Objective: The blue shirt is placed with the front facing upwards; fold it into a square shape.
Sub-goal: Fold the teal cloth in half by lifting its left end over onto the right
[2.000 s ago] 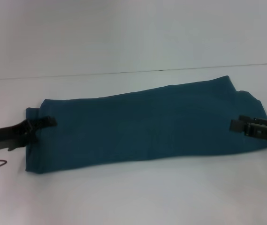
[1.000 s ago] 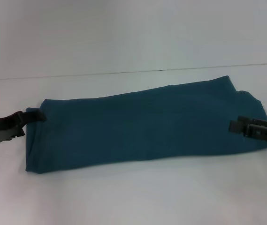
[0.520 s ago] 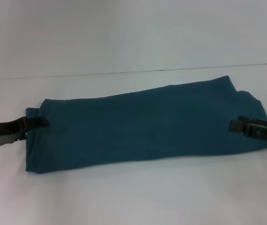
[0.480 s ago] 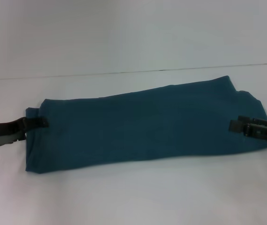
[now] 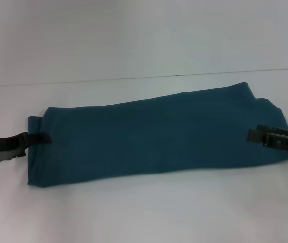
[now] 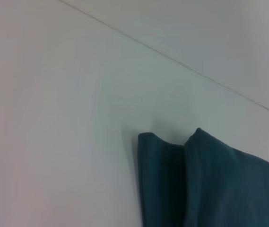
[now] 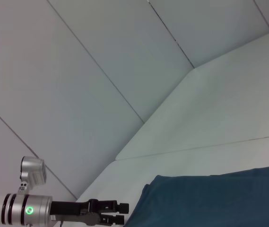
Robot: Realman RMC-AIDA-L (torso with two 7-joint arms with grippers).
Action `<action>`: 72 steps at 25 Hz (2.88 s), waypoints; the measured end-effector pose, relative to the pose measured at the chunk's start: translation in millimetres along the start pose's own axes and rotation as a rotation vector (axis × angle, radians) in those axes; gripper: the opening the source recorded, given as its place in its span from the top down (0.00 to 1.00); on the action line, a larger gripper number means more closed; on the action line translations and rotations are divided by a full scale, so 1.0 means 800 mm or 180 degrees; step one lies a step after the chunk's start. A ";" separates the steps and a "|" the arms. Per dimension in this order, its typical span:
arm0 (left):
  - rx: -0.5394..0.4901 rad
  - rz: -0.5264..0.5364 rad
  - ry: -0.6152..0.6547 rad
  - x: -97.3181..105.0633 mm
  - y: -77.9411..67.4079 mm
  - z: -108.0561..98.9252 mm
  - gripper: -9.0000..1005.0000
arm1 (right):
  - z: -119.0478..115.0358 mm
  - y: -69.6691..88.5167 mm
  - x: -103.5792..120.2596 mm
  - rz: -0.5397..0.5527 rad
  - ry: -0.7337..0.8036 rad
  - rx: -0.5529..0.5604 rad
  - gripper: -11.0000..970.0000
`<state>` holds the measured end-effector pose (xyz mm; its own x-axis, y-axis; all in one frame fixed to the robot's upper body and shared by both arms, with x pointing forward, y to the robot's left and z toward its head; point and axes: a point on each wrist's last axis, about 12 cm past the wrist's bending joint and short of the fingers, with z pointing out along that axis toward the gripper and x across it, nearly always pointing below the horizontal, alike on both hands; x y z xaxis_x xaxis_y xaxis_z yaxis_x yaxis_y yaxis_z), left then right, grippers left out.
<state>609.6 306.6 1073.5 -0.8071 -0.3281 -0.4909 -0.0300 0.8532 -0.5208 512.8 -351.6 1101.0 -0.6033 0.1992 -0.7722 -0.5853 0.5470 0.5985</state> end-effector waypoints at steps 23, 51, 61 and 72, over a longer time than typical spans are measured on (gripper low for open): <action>0.0247 0.0193 0.0349 0.008 -0.049 0.028 0.10 | -0.006 0.000 0.004 0.0022 -0.0027 0.0018 0.06; 0.0454 0.0390 0.0383 -0.010 -0.076 0.021 0.81 | -0.009 -0.002 0.003 0.0049 -0.0093 0.0056 0.06; 0.0427 0.0170 0.0241 -0.018 -0.043 -0.002 0.87 | -0.009 -0.003 0.003 0.0098 -0.0133 0.0057 0.06; -0.0265 -0.0202 0.0008 -0.023 0.053 -0.051 0.87 | -0.012 -0.005 0.005 0.0140 -0.0167 0.0092 0.06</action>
<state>599.4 365.5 1088.7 -0.8035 -0.3816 -0.4569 -0.1300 0.8615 -0.4908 507.1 -361.0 1097.4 -0.5985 0.2656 -0.7558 -0.5425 0.5598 0.6263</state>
